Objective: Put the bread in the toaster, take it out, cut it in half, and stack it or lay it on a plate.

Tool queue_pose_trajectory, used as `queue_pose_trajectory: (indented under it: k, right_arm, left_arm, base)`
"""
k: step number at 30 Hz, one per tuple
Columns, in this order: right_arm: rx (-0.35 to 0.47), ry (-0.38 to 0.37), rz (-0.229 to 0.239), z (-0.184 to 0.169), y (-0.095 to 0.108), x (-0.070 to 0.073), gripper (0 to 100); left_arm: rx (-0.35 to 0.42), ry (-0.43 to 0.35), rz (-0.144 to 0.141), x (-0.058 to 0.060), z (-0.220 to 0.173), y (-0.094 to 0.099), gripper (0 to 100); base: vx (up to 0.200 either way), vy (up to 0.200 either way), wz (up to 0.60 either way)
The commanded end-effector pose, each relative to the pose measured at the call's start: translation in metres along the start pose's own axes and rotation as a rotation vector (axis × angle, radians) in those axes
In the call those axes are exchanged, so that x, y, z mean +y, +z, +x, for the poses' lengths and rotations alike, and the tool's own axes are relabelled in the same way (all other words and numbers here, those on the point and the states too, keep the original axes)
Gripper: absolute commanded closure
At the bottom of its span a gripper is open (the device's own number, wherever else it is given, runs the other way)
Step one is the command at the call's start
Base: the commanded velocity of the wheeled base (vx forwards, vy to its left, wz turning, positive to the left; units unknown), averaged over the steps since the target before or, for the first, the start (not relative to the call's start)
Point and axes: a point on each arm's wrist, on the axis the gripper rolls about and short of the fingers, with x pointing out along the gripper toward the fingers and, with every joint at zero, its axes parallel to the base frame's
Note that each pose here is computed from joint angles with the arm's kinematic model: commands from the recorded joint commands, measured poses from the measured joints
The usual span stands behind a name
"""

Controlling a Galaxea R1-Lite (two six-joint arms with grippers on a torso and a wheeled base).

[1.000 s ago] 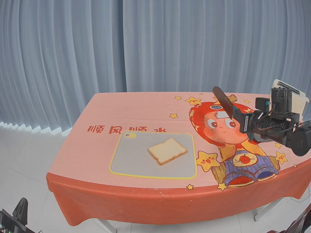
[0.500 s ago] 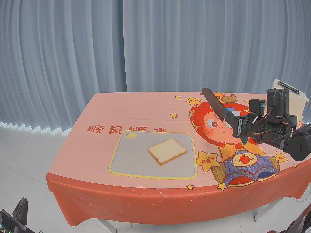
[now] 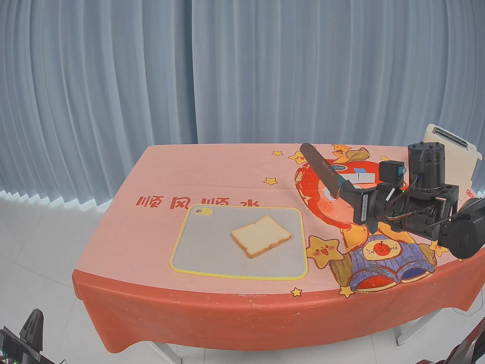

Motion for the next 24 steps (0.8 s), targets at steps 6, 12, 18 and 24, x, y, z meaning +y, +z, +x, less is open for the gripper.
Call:
queue_pose_trajectory:
  k: [6, 12, 18, 24]
  right_arm:
    - [0.002, 0.012, -0.006, -0.001, -0.001, 0.004, 100]
    - [0.001, 0.022, -0.010, -0.001, -0.001, 0.007, 100]
    - [0.007, 0.048, -0.021, -0.002, -0.003, 0.015, 100]
    - [0.009, 0.052, -0.024, 0.000, -0.003, 0.016, 100]
  left_arm:
    - [0.017, 0.001, 0.000, 0.000, 0.001, -0.005, 100]
    - [0.016, 0.001, 0.000, 0.000, 0.001, -0.005, 100]
    - [0.017, 0.001, 0.000, 0.000, 0.001, -0.005, 100]
    - [0.017, 0.001, 0.000, 0.000, 0.001, -0.005, 100]
  base:
    - [0.000, 0.000, 0.00]
    - [0.000, 0.000, 0.00]
    - [0.000, 0.000, 0.00]
    - [0.000, 0.000, 0.00]
